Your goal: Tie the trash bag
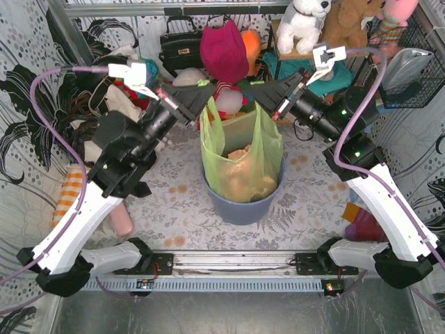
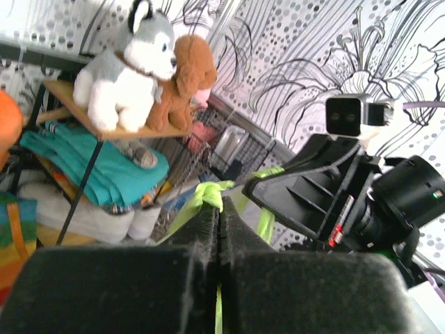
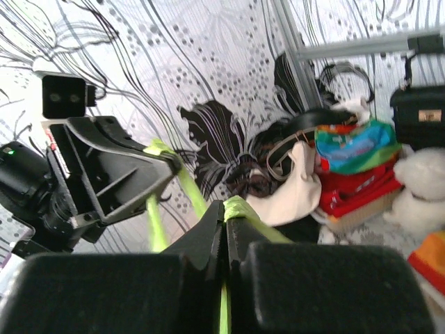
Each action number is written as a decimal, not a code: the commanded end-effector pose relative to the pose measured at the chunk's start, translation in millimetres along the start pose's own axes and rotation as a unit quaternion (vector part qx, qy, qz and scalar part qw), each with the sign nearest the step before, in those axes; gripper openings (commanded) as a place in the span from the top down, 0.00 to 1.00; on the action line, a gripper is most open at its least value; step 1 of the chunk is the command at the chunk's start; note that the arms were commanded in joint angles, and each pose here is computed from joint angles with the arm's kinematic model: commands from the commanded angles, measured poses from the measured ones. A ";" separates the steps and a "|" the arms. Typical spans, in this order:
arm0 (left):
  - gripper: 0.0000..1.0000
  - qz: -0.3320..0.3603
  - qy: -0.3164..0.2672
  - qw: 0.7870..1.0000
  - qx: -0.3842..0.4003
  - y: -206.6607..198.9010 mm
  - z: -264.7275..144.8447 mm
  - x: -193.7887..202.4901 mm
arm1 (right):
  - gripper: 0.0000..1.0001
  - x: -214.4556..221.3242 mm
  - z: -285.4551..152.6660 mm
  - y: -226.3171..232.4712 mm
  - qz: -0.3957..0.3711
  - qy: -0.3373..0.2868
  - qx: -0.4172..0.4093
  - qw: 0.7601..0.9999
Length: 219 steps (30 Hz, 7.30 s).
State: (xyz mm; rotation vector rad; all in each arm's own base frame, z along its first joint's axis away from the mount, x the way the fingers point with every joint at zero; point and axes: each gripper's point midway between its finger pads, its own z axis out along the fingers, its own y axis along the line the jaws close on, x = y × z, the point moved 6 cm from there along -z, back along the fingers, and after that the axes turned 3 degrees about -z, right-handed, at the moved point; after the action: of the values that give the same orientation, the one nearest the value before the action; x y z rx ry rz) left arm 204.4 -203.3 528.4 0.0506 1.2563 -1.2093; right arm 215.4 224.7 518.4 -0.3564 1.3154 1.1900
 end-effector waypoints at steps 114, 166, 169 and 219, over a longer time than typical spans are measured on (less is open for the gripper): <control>0.80 0.069 -0.074 0.992 -0.078 4.0 3.0 -46.2 | 0.98 -26.2 -11.0 1.2 -0.007 -0.073 0.040 0.996; 0.41 -0.026 0.144 0.977 0.154 -114.0 35.1 -8.5 | 0.62 -60.0 -61.8 12.8 -0.037 0.017 0.186 0.982; 0.43 -0.008 0.136 0.986 0.100 -106.4 44.9 3.6 | 0.65 -64.3 -74.7 9.8 -0.041 -0.005 0.217 0.975; 0.71 0.152 0.148 0.970 -0.117 -35.7 105.6 85.6 | 0.77 -63.3 -124.0 4.8 -0.052 -0.058 0.281 0.957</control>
State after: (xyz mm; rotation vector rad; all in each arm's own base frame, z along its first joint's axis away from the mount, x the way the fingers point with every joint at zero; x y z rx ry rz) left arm 230.7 -338.3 529.5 0.2647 1.5912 -0.8504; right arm 156.1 103.4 531.7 0.0365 1.4888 0.6940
